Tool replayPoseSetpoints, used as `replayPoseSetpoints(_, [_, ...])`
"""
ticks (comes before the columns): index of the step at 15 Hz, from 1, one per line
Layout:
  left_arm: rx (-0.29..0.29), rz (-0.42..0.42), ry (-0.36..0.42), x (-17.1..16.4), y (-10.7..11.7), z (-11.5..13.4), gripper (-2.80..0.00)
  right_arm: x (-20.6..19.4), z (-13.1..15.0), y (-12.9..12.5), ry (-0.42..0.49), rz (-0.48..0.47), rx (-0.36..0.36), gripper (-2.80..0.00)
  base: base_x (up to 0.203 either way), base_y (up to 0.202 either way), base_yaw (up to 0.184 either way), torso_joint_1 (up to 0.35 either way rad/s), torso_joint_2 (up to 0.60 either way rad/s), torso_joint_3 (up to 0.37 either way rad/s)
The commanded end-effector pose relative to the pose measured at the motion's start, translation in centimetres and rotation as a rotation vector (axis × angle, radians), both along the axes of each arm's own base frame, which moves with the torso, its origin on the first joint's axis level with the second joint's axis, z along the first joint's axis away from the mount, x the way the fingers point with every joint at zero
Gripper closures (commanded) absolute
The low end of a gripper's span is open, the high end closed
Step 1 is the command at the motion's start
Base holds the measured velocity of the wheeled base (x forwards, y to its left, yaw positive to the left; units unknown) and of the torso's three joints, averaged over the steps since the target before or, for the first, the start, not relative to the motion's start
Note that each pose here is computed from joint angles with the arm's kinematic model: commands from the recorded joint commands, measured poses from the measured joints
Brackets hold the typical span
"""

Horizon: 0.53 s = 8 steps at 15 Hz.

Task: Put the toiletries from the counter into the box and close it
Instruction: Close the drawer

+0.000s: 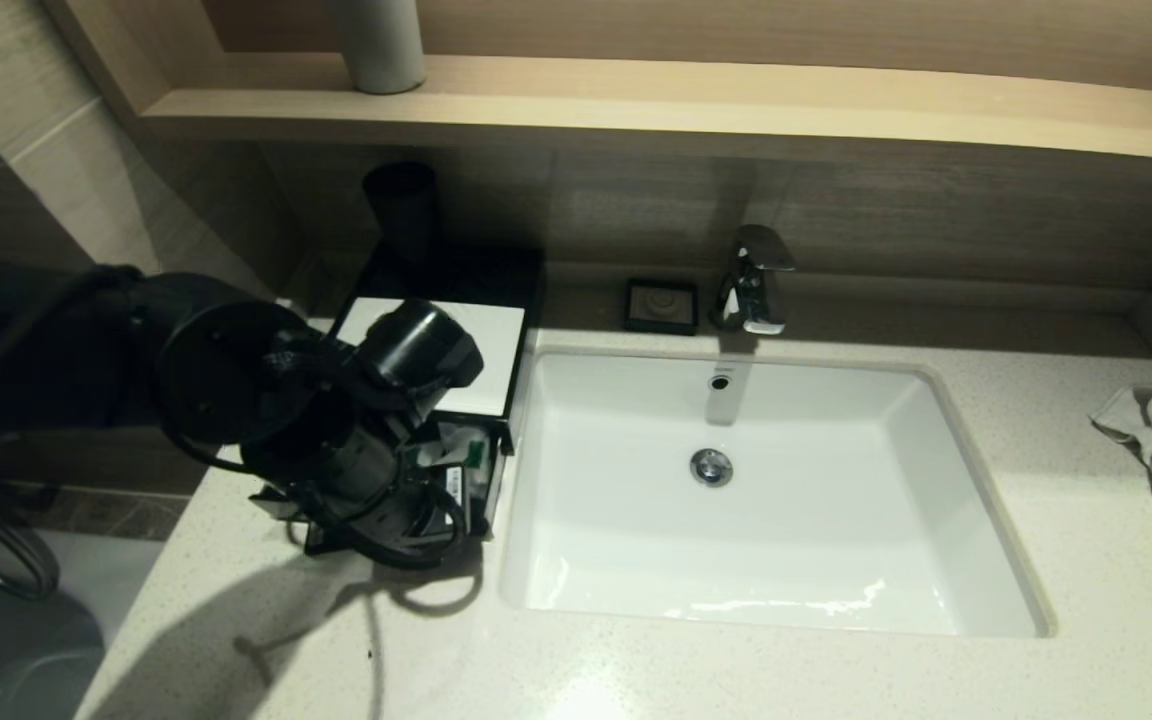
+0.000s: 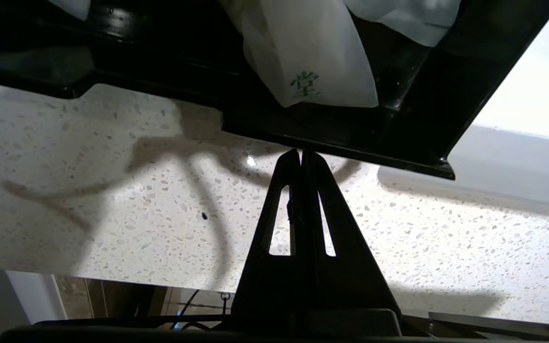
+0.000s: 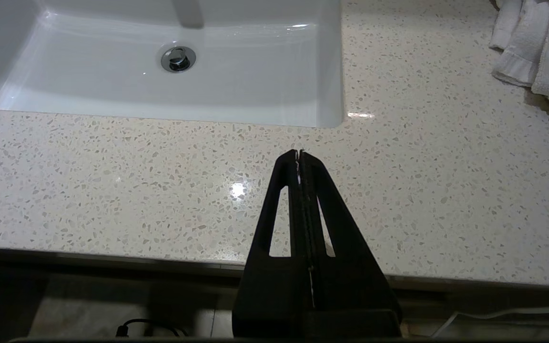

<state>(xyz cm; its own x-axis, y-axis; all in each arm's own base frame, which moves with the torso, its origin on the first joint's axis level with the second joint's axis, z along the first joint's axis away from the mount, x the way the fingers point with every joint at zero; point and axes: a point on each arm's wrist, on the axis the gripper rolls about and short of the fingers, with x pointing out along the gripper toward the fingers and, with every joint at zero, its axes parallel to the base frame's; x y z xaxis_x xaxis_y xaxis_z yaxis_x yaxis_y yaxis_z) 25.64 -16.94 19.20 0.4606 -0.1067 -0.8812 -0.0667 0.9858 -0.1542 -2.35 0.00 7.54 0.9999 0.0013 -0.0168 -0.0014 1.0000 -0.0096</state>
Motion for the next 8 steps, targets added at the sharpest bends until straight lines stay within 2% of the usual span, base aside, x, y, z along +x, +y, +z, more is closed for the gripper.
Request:
replayPoseSetpoints(1, [0.006, 0.006, 0.007, 0.46, -0.26, -0.49, 0.0, 0.0, -0.02, 0.0, 0.002, 0.0, -0.001, 0.0, 0.0, 0.0, 0.0, 0.0, 0.0, 0.0])
replayPoseSetpoints(8, [-0.031, 0.011, -0.055, 1.29, -0.62, 0.14, 0.0, 0.0, 0.0, 0.0, 0.0, 0.0, -0.001, 0.0, 0.0, 0.0, 0.0, 0.0, 0.0, 0.0])
